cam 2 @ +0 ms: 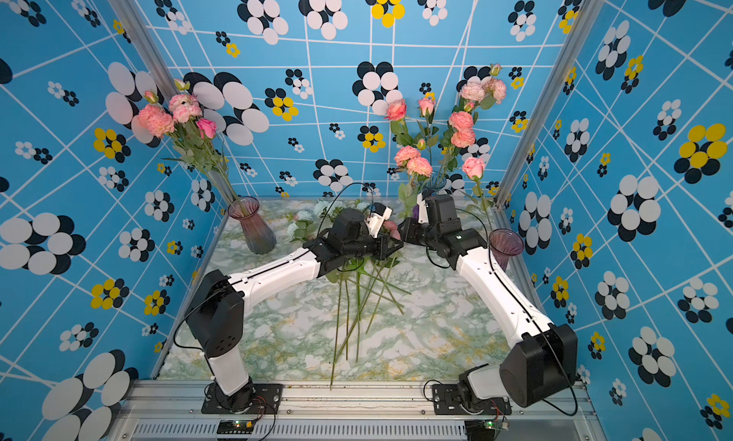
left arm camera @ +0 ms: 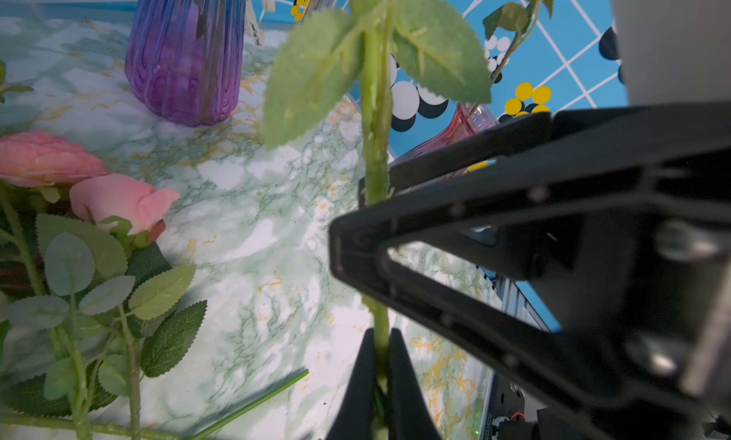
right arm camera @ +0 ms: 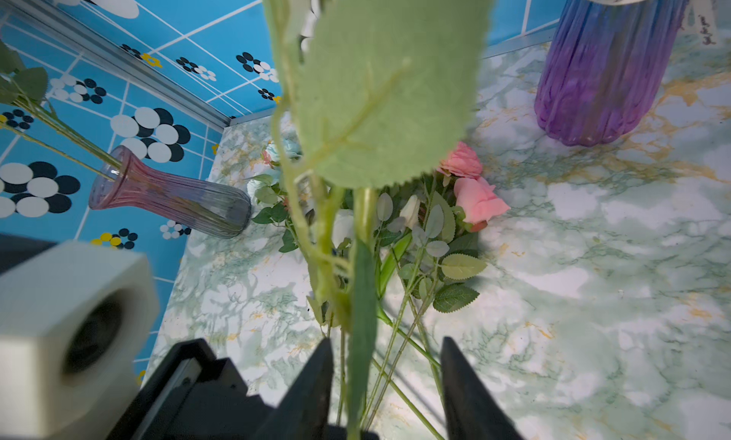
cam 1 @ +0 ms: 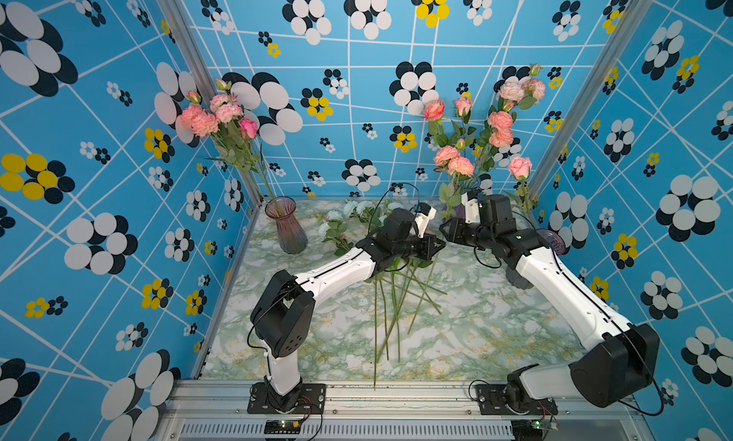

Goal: Place the pink flowers into the vase
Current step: Pick up the flower at the center of the board, then place the flower in the vase.

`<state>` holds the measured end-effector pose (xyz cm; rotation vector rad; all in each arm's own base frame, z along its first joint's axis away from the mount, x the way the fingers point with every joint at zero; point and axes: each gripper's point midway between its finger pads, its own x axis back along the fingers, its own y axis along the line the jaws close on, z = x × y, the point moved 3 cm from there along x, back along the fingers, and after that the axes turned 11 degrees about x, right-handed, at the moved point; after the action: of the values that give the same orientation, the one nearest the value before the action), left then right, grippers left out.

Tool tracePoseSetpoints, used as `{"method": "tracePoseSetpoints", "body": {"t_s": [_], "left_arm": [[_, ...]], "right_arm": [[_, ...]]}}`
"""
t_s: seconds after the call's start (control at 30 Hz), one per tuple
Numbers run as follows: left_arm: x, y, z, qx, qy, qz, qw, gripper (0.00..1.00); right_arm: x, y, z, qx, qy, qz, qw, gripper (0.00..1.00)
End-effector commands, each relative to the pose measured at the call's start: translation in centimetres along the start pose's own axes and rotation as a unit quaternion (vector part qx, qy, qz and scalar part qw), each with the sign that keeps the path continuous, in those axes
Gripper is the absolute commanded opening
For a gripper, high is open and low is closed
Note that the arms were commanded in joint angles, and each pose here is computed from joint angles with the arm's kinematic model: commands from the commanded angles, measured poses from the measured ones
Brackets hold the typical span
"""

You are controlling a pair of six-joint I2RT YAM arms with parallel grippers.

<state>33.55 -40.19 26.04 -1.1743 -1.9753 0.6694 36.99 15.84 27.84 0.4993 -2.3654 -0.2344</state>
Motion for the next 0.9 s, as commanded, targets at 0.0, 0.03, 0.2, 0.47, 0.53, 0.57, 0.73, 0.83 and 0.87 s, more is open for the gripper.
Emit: {"method": "tracePoseSetpoints", "body": {"t_s": [0.0, 0.03, 0.2, 0.47, 0.53, 0.57, 0.73, 0.83, 0.87], "left_arm": [[1.2, -2.0, -0.9, -0.016, -0.025, 0.024, 0.999, 0.00], [1.2, -2.0, -0.8, -0.016, -0.023, 0.024, 0.999, 0.01], [1.2, -1.4, -0.3, -0.016, -0.014, 0.016, 1.000, 0.38], [2.5, -1.2, 0.7, -0.023, -0.002, 0.009, 1.000, 0.71], [2.7, -1.2, 0.9, -0.027, -0.002, 0.007, 1.000, 0.82], [2.8, -1.2, 1.0, -0.028, -0.002, 0.006, 1.000, 0.88], [2.7, -0.6, 1.3, -0.030, 0.003, -0.005, 1.000, 1.00], [2.5, 0.0, 1.7, -0.032, 0.010, -0.011, 0.999, 1.00], [2.4, 0.1, 1.8, -0.033, 0.012, -0.013, 0.999, 1.00]], "right_arm": [[0.6, 0.6, -1.7, 0.008, -0.024, 0.002, 1.000, 0.24], [0.7, 0.7, -1.9, 0.010, -0.026, 0.003, 1.000, 0.17], [2.3, 0.7, -3.9, 0.044, -0.033, 0.031, 0.998, 0.00], [7.8, 0.3, -10.0, 0.148, -0.104, 0.124, 0.976, 0.00], [9.8, 0.1, -11.4, 0.172, -0.126, 0.153, 0.965, 0.00], [11.2, 0.0, -12.2, 0.184, -0.139, 0.170, 0.958, 0.00], [18.3, -0.6, -15.3, 0.225, -0.200, 0.260, 0.917, 0.00], [23.5, -1.1, -16.4, 0.231, -0.244, 0.322, 0.885, 0.00], [25.3, -1.2, -16.7, 0.230, -0.263, 0.344, 0.872, 0.00]]}}
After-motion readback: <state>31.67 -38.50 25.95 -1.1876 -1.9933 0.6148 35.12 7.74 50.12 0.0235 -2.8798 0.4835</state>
